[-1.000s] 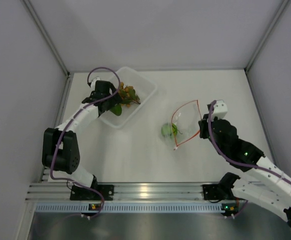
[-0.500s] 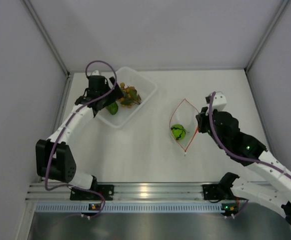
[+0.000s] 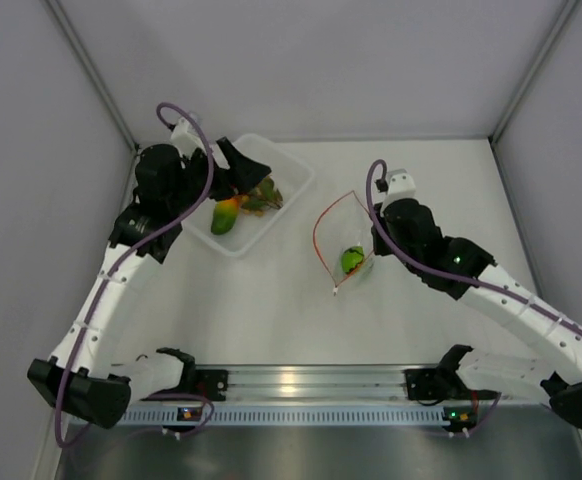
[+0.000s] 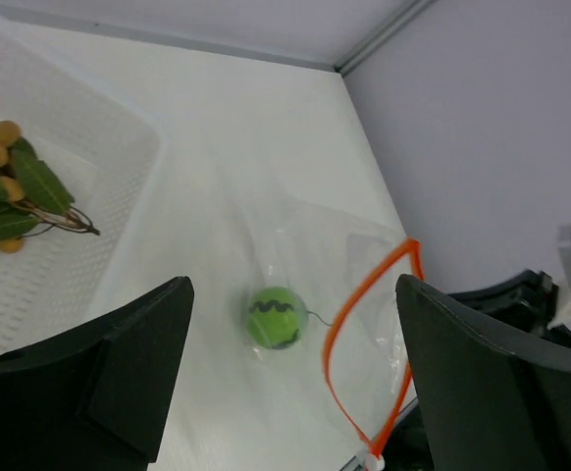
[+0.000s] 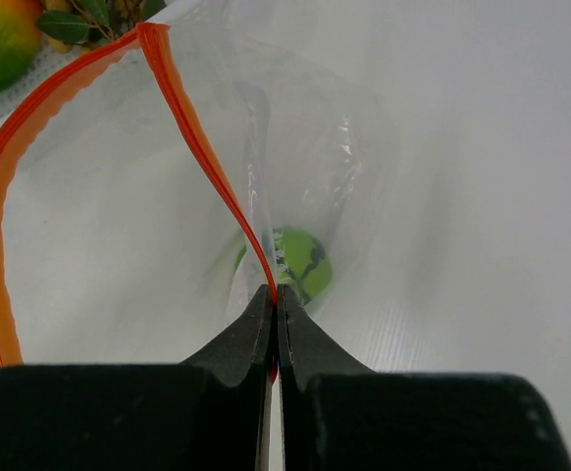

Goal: Open the zip-top bag and remove the fake food

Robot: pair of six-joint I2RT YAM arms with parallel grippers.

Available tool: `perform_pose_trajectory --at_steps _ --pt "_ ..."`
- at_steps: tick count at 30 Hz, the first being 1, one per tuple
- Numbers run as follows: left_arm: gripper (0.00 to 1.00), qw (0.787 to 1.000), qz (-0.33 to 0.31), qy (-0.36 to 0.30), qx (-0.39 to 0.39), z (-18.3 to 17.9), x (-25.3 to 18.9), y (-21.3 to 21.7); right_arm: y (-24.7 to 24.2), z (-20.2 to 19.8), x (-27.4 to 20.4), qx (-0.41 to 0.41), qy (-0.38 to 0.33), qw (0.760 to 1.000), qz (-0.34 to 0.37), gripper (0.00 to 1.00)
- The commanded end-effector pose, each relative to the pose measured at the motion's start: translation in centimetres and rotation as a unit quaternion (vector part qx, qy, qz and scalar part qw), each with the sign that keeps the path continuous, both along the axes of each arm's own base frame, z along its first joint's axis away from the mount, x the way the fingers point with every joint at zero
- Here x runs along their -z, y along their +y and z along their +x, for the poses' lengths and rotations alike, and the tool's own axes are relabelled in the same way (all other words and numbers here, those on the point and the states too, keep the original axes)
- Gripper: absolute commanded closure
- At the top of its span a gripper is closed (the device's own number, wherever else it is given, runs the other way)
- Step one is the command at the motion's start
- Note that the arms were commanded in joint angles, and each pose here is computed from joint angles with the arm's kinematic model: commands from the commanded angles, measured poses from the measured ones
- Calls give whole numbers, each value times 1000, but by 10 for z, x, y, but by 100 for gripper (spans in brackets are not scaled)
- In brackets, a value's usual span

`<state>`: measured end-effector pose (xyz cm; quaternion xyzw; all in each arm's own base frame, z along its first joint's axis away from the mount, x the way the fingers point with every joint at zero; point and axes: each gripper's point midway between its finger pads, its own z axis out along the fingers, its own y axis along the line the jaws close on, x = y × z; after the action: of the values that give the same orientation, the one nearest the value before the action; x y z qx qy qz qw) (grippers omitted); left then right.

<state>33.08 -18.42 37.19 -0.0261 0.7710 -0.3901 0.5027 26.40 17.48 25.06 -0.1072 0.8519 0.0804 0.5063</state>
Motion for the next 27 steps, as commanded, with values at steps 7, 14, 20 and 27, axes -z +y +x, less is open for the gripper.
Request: perform_pose_trajectory --at_steps 7,14,20,27 --pt "33 988 -47 -89 121 -73 -59 -88 32 12 -39 -5 -31 996 79 100" --pt "48 987 -27 -53 150 -75 -19 -150 34 14 -50 -5 -39 996 76 100" --pt "71 988 -7 -29 151 -71 22 -186 29 11 -61 -4 -52 995 82 100" --pt "84 994 29 -10 109 -51 68 -206 26 7 -63 -2 -56 994 99 100"
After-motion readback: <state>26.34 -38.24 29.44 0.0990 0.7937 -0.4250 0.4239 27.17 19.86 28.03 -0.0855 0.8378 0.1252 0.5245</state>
